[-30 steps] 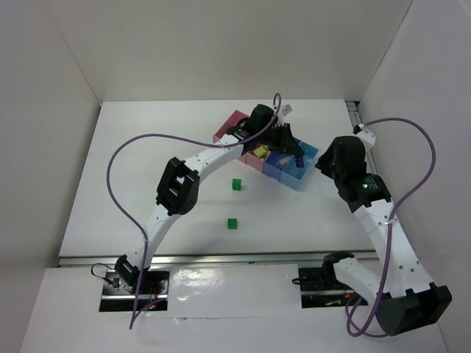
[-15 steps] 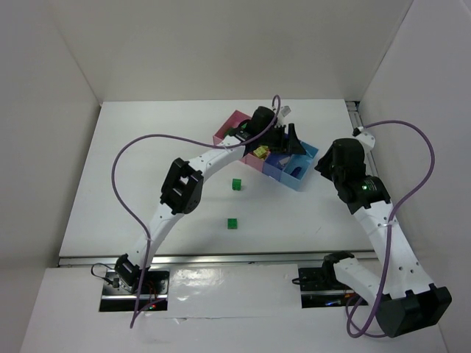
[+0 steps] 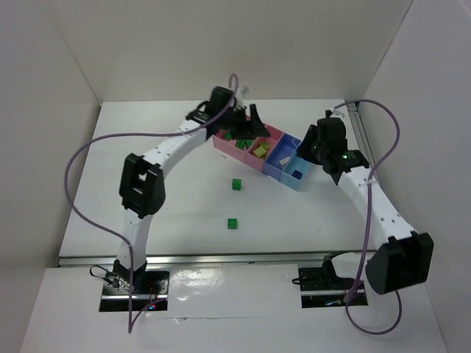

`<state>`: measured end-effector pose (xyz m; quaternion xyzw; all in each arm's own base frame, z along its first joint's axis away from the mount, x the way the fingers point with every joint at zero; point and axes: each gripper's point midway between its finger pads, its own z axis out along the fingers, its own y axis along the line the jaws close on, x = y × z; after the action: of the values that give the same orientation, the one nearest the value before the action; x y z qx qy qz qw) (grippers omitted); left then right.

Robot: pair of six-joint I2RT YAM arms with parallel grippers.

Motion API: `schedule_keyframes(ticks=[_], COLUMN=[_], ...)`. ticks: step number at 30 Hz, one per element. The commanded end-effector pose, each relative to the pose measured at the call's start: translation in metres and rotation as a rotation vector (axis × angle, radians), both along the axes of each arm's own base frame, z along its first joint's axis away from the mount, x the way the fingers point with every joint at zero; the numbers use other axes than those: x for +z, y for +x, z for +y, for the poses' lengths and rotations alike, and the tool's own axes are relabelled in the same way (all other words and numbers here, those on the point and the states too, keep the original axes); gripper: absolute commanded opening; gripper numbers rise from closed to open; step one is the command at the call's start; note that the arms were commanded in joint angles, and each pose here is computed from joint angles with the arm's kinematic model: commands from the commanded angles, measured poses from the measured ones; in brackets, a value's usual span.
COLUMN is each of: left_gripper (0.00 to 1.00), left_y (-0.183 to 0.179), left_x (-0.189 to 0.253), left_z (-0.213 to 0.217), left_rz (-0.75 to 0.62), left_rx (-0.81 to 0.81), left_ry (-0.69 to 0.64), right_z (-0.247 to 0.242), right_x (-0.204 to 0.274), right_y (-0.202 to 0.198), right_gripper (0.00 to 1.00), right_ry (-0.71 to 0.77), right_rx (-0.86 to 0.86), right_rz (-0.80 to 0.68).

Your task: Sort the legos into containers by color

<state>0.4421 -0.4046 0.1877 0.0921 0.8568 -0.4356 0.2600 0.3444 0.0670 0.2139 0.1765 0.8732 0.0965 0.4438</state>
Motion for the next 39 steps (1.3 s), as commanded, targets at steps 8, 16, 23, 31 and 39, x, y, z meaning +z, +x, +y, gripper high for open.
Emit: schedule_keyframes(ticks=[8,16,23,31,39], left_gripper=[0.80,0.84,0.90,0.88,0.85], left_y=[-0.019,-0.065,-0.091,-0.126,-0.116], left_x=[-0.005,-0.044,-0.073,-0.089,-0.082], left_z=[0.207,0.224,0.205,0.172,0.151], left_rz=[-0.010,0.076,0.133,0.152,0.110], left_rx=[0.381,0.335,0.231,0.169,0.173], left_ry=[0.459,0.526,0.519,0.544,0.531], right_z=[0.117,0.166,0.190,0.179,0.186], right_x=[-0.001,-0.018,-0.047,-0.014,-0.054], right_y=[0.112,0.196,0.232,0.208,0.211], right_gripper=[0.01,0.05,0.60,0.57,0.03], right_ry=[0.051,0.019,-0.015,-0.033,-0.075], right_rx=[0.286,0.324,0.376,0.358,0.369], right_rz=[-0.116,-0.093,-0.014,-0.120,0.061])
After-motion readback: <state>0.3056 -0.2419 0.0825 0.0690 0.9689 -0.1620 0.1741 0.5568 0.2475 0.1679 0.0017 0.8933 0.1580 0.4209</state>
